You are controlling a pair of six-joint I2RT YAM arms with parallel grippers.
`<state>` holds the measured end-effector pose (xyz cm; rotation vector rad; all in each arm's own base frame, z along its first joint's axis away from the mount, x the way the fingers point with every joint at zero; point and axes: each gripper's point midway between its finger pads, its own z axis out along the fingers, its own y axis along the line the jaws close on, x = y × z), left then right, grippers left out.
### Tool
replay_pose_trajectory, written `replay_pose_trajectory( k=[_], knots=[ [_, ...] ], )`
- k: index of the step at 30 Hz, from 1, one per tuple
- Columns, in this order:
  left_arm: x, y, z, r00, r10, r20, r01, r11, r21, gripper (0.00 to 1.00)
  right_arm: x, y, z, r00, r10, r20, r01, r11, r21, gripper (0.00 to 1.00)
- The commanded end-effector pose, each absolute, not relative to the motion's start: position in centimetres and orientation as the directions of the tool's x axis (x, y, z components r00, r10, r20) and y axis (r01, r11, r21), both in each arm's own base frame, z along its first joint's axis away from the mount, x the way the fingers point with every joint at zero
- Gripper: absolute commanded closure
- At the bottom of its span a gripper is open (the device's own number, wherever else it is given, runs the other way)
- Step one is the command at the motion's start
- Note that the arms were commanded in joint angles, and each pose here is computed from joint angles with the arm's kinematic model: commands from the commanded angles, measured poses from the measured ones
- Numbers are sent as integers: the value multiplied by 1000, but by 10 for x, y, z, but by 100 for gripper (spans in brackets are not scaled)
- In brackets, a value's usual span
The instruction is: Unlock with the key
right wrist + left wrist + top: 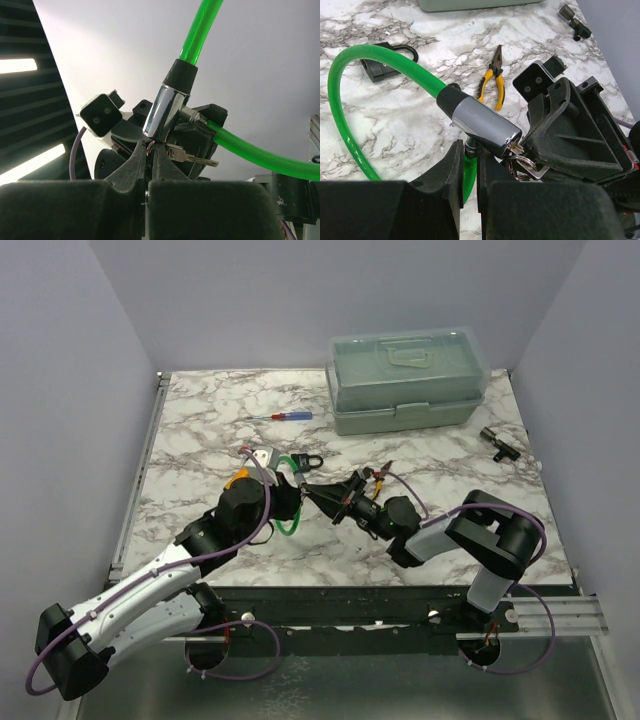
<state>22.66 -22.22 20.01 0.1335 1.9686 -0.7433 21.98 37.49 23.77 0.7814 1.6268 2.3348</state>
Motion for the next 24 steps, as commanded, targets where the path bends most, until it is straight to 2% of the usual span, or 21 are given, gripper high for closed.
replay_pose_trajectory(
  k=[1, 12, 15, 19, 24],
  knots=[
    [197, -217, 159, -662, -167, -731, 320, 819, -477, 100, 208, 347, 292, -870, 439, 224, -56, -540, 840, 100],
    [189, -206, 129, -717, -60, -695, 304, 870, -388, 100, 194, 348, 270, -912, 401, 85, -112, -441, 890, 100],
    [191, -207, 130, -713, -28, -700, 323, 873, -364, 100, 183, 348, 258, -930, 366, 16, -140, -396, 908, 100],
    [195, -205, 132, -697, 28, -716, 356, 881, -311, 100, 173, 342, 238, -943, 333, -17, -137, -338, 931, 100],
    [199, -205, 135, -678, 88, -729, 393, 882, -259, 100, 162, 338, 213, -948, 309, -78, -154, -228, 961, 86]
  ],
)
